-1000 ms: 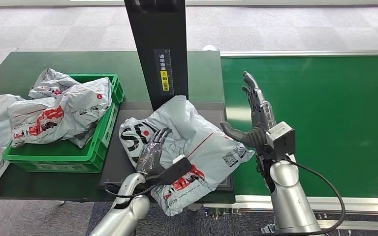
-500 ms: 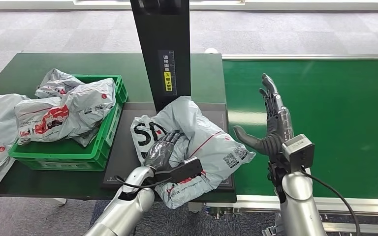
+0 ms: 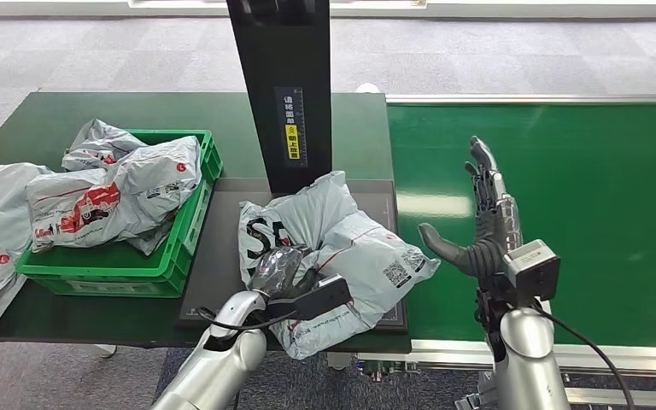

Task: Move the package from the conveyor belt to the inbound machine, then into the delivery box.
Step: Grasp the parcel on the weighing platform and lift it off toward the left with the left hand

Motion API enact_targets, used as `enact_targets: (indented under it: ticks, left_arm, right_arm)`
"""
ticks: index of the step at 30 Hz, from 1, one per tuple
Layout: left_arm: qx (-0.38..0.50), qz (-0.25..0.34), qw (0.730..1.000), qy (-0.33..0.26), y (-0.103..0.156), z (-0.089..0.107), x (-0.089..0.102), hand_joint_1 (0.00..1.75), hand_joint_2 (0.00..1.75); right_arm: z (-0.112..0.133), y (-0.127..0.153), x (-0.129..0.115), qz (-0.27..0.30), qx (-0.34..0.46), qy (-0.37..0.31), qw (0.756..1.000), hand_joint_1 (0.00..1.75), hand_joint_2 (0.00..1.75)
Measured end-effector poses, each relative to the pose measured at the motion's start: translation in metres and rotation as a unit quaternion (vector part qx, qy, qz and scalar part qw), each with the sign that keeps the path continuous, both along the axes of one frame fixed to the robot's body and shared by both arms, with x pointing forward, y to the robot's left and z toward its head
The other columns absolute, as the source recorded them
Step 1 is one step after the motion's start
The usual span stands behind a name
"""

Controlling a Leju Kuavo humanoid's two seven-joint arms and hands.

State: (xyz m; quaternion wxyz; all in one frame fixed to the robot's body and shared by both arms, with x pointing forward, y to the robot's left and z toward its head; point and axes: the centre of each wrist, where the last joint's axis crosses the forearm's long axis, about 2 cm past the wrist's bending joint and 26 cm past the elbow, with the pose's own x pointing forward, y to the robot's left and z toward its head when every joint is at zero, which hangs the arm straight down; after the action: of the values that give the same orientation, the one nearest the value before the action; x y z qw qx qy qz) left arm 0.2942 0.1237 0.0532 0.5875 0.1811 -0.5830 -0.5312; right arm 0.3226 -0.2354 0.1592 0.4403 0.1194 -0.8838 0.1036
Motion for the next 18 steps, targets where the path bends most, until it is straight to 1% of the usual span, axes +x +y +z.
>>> enact_targets:
  ticks: [3, 5, 7, 9, 12, 14, 18]
  left_arm:
    - [-0.046, -0.004, 0.998, -0.034, 0.001, 0.0, -0.005, 1.75, 1.75]
    - [-0.085, -0.005, 0.993, -0.081, 0.003, 0.002, -0.012, 1.75, 1.75]
    - [-0.114, -0.001, 0.982, -0.15, 0.005, 0.011, -0.018, 1.75, 1.75]
    - [-0.119, 0.002, 0.963, -0.24, 0.011, 0.025, -0.02, 1.75, 1.75]
    - [-0.093, -0.015, 0.918, -0.386, 0.026, 0.048, -0.022, 1.75, 1.75]
    - [-0.08, -0.025, 0.894, -0.441, 0.035, 0.06, -0.024, 1.75, 1.75]
    - [-0.064, -0.05, 0.859, -0.506, 0.049, 0.078, -0.03, 1.75, 1.75]
  right_arm:
    - [-0.002, -0.003, -0.004, -0.004, 0.003, 0.001, 1.0, 0.0, 1.75]
    - [-0.001, -0.004, -0.007, -0.006, 0.005, 0.001, 1.0, 0.0, 1.75]
    - [-0.001, -0.005, -0.01, -0.007, 0.009, 0.001, 1.0, 0.0, 1.75]
    - [-0.001, -0.007, -0.011, -0.006, 0.014, 0.001, 1.0, 0.0, 1.75]
    - [-0.001, -0.007, -0.011, -0.002, 0.025, 0.0, 1.0, 0.0, 1.75]
    - [-0.001, -0.007, -0.01, -0.001, 0.03, -0.002, 1.0, 0.0, 1.75]
    - [0.001, -0.007, -0.006, 0.0, 0.041, -0.006, 0.999, 0.0, 1.75]
